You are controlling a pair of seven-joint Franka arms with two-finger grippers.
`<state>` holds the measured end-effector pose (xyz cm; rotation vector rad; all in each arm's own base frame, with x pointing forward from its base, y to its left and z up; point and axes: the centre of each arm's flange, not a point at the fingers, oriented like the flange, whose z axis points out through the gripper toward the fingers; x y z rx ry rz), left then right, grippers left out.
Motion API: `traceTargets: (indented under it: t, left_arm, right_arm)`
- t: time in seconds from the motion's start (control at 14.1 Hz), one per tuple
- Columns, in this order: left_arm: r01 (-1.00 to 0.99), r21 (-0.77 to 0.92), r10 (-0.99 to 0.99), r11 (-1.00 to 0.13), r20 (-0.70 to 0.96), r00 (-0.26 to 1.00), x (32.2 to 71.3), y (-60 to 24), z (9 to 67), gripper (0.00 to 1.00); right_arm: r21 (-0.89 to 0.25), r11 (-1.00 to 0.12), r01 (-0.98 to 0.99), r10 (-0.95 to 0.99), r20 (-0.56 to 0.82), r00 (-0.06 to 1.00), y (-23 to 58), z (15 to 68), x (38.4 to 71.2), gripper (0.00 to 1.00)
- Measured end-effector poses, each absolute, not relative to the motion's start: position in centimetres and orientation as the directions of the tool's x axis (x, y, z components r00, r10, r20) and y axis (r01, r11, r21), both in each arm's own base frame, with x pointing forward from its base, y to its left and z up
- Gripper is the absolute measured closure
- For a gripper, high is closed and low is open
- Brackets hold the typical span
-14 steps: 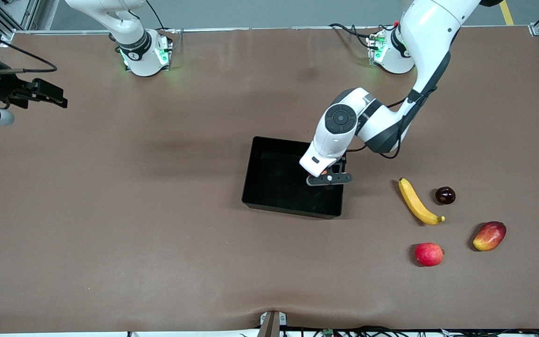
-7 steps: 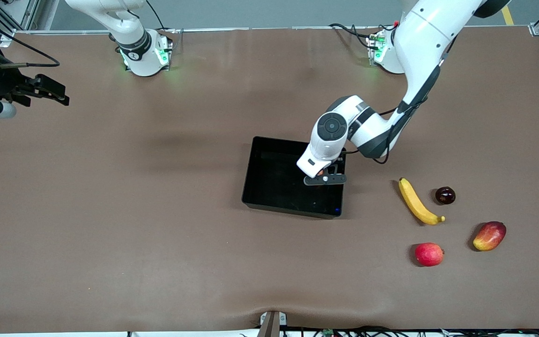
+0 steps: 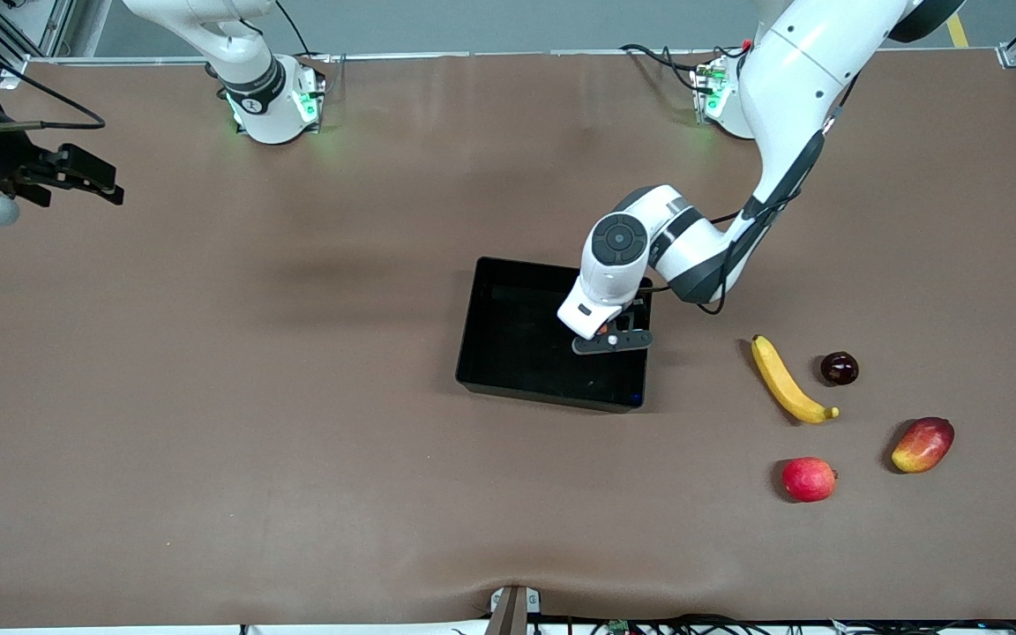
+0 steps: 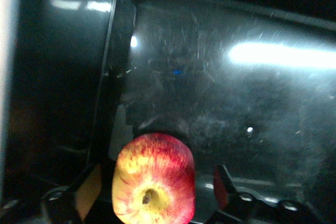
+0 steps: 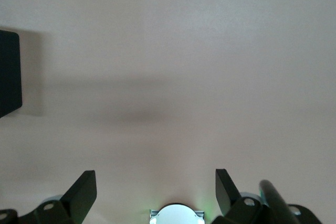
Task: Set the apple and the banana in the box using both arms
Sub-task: 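Lower the apple into the black box and open the left gripper, then move the left gripper to the yellow banana and grasp it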
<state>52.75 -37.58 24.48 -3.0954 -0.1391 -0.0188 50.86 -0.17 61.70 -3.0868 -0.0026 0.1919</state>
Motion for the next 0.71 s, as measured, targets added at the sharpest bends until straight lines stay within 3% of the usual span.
traceTargets:
  t: [0.36, 0.71]
  left_arm:
    - [0.109, -0.096, 0.099, -0.989, 0.107, 0.989, 57.2, -33.6, 37.7, 0.00]
    - [0.129, -0.094, 0.122, -0.987, 0.081, 0.989, 62.7, -22.4, 38.9, 0.00]
  right_arm:
    - [-0.085, -0.996, -0.014, -0.003, -0.122, 0.993, -1.8, 61.7, 50.8, 0.00]
    - [-0.086, -0.996, -0.007, 0.003, -0.122, 0.993, -1.5, 61.7, 50.8, 0.00]
